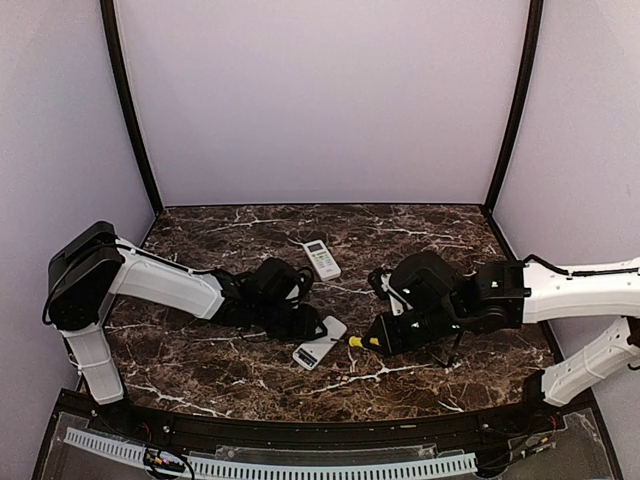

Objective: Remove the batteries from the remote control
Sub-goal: Adjust the remote control without the battery cover at the center of the board, then hold the remote control without the battery cover at the center of the board.

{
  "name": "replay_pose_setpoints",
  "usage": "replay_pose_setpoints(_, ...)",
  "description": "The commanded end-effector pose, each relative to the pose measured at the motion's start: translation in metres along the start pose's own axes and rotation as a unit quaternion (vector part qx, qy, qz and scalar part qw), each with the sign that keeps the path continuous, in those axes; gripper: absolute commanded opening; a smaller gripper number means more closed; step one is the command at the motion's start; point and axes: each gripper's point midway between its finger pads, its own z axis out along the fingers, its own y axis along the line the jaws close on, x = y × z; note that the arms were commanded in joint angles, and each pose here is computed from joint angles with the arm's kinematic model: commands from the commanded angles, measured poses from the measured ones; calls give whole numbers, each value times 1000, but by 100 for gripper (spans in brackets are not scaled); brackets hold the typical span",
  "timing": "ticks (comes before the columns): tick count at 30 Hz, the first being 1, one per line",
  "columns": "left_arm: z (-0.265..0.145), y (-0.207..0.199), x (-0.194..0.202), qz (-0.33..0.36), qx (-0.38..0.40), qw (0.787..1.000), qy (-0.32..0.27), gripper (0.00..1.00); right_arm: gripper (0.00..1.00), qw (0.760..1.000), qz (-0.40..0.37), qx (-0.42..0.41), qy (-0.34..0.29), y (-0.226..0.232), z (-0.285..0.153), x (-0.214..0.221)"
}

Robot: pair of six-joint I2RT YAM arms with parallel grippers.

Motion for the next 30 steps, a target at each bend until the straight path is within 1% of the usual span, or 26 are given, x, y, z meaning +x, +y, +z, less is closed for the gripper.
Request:
replay_pose_setpoints(1,-1,-33,-9,69,58,996,3,44,0,1000,4,9,-20,-7,-7,-5)
replay_pose_setpoints(7,9,-44,-3,87,84,992,28,43,0,999,3,11,-36,-7,-14,-11)
replay_pose_setpoints(11,11,-48,2,93,89,991,32,43,0,999,3,15,-36,-9,-14,-11)
replay_pose_setpoints(14,-2,-58,-4,103,96,990,5,43,0,999,0,20,-36,-10,-14,-11)
replay_pose_setpoints(15,-6,-56,-4,102,90,991,-4,43,0,999,-2,21,-38,-10,-15,-12)
replay_pose_setpoints(16,-17,-62,-11,99,96,990,-20,43,0,999,-5,21,-39,-9,-16,-13)
replay_pose_setpoints(17,-21,-55,-12,94,81,992,-32,43,0,999,-8,23,-40,-9,-17,-14)
replay_pose_setpoints(18,-34,-58,-17,86,82,992,-47,43,0,999,-11,24,-40,-9,-17,-14)
replay_pose_setpoints(19,-37,-47,-18,77,61,993,-59,43,0,999,-16,25,-40,-8,-17,-15)
replay_pose_setpoints(20,-50,-45,-25,62,51,994,-80,43,0,999,-21,25,-38,-8,-16,-15)
replay_pose_setpoints(22,-63,-30,-23,31,23,995,-91,43,0,999,-31,26,-32,-5,-11,-15)
replay_pose_setpoints(24,-69,-14,-15,-5,4,996,-84,43,0,998,-43,26,-23,-2,-4,-15)
replay_pose_setpoints(27,-67,9,9,-51,-14,997,-49,43,0,998,-63,27,-9,5,9,-13)
replay_pose_setpoints(29,-65,21,24,-82,-20,996,-31,41,0,997,-77,29,0,11,17,-13)
replay_pose_setpoints(30,-66,21,27,-96,-13,995,-29,40,0,996,-85,32,5,12,22,-12)
